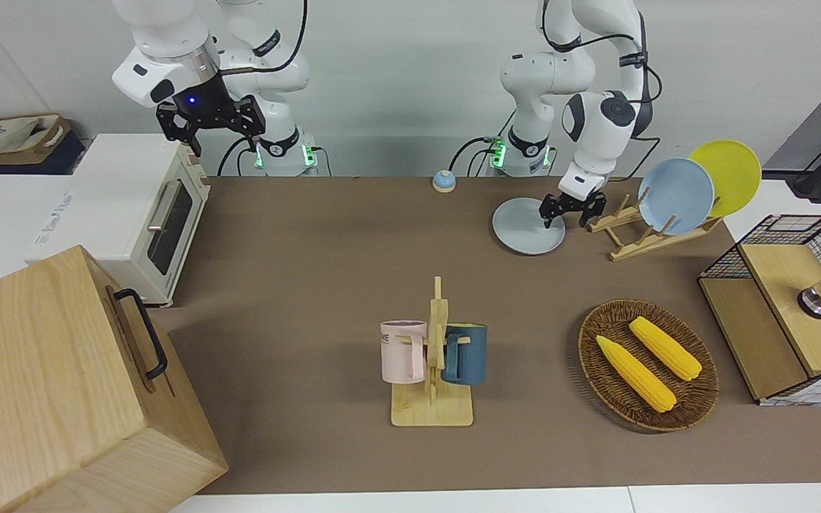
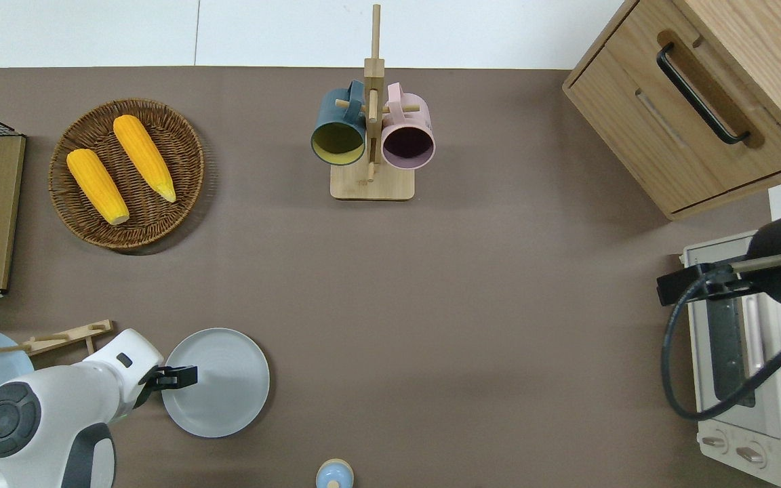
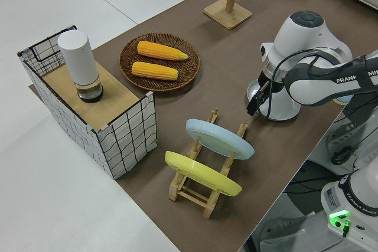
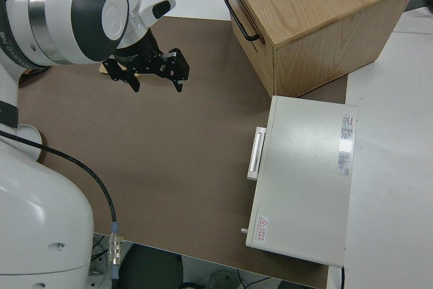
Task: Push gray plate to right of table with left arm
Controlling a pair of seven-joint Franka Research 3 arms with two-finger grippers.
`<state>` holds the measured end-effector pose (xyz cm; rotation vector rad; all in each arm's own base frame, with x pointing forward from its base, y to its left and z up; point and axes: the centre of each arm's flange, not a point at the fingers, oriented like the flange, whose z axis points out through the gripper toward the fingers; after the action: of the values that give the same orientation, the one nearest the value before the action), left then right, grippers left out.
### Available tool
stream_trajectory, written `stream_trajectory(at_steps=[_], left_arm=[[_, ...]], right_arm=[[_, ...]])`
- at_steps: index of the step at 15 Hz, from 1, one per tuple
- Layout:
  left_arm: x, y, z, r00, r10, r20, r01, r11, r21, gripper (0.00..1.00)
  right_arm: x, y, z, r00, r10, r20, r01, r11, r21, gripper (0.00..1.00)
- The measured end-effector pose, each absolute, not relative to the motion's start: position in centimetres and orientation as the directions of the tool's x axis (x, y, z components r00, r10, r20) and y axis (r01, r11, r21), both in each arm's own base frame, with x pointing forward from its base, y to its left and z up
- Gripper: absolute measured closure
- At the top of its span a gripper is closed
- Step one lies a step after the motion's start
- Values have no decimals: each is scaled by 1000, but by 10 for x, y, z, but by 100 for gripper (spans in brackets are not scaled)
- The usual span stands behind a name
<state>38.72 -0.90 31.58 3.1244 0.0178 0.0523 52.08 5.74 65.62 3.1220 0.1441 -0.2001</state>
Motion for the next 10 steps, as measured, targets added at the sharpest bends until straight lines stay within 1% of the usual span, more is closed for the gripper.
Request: stream_trajectory(at_steps=[10], left_arm=[[384,-9,303,1000,10,16,9,-1000,16,0]], right_arm=[[521,57,656,988,91,-128,92,-996,4,1]])
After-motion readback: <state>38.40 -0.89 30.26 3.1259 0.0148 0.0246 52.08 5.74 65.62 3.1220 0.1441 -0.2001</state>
